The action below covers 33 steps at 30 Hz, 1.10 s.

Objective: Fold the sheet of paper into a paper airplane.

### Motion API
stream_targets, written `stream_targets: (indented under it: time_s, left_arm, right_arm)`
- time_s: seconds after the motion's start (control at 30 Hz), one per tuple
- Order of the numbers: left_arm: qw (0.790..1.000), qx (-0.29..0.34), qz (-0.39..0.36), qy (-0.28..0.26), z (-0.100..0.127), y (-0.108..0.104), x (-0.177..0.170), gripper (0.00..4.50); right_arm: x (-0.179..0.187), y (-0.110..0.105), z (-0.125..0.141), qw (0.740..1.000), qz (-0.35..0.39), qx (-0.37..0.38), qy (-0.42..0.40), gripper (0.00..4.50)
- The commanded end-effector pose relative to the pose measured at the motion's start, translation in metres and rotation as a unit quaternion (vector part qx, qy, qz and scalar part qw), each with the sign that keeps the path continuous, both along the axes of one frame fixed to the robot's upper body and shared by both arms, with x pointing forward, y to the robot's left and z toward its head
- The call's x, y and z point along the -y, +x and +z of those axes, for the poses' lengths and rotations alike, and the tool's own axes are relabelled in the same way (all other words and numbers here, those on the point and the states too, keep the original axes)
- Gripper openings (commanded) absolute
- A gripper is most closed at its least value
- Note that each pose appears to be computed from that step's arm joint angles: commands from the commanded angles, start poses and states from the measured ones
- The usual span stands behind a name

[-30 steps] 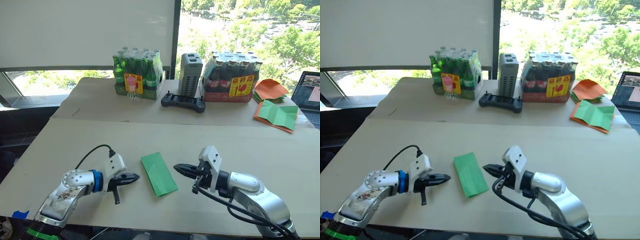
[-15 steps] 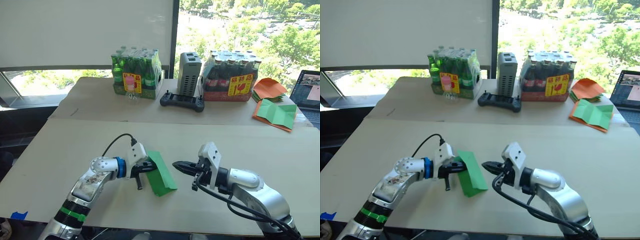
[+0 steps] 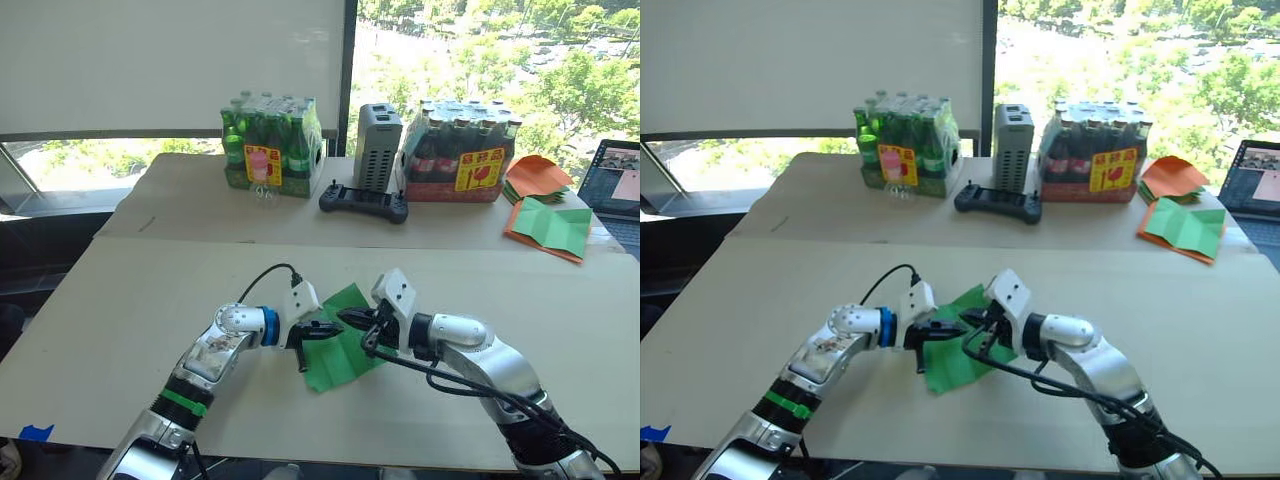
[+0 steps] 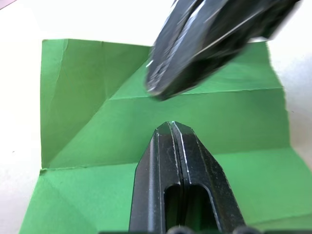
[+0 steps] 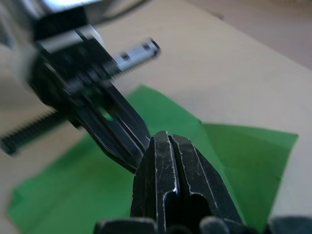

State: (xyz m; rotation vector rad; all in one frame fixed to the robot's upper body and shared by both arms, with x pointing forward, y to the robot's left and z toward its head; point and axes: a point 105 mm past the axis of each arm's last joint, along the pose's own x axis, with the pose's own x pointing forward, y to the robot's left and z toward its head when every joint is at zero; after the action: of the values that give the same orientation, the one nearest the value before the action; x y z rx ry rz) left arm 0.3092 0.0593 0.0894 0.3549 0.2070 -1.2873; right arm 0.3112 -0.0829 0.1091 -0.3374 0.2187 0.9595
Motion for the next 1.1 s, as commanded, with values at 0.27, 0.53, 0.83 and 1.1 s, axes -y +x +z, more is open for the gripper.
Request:
stream_targets:
  time_s: [0.27,0.53,0.83,1.1]
  left_arm:
    - [0.999,-0.029,0.029,0.025,-0.017,-0.019,-0.033,0.00]
    - [0.997,-0.060,0.046,0.032,-0.029,-0.028,-0.041,0.00]
    - [0.997,-0.055,0.048,0.038,-0.032,-0.032,-0.043,0.00]
    - [0.997,-0.048,0.048,0.037,-0.029,-0.029,-0.042,0.00]
  right_arm:
    - [0.023,-0.003,-0.026,0.998,-0.025,-0.011,-0.055,0.03]
    - [0.027,-0.004,-0.032,0.997,-0.034,-0.017,-0.062,0.03]
    - [0.023,0.016,-0.015,0.997,-0.079,-0.007,0.006,1.26]
    - [0.025,0.041,-0.002,0.991,-0.120,-0.003,0.051,2.97]
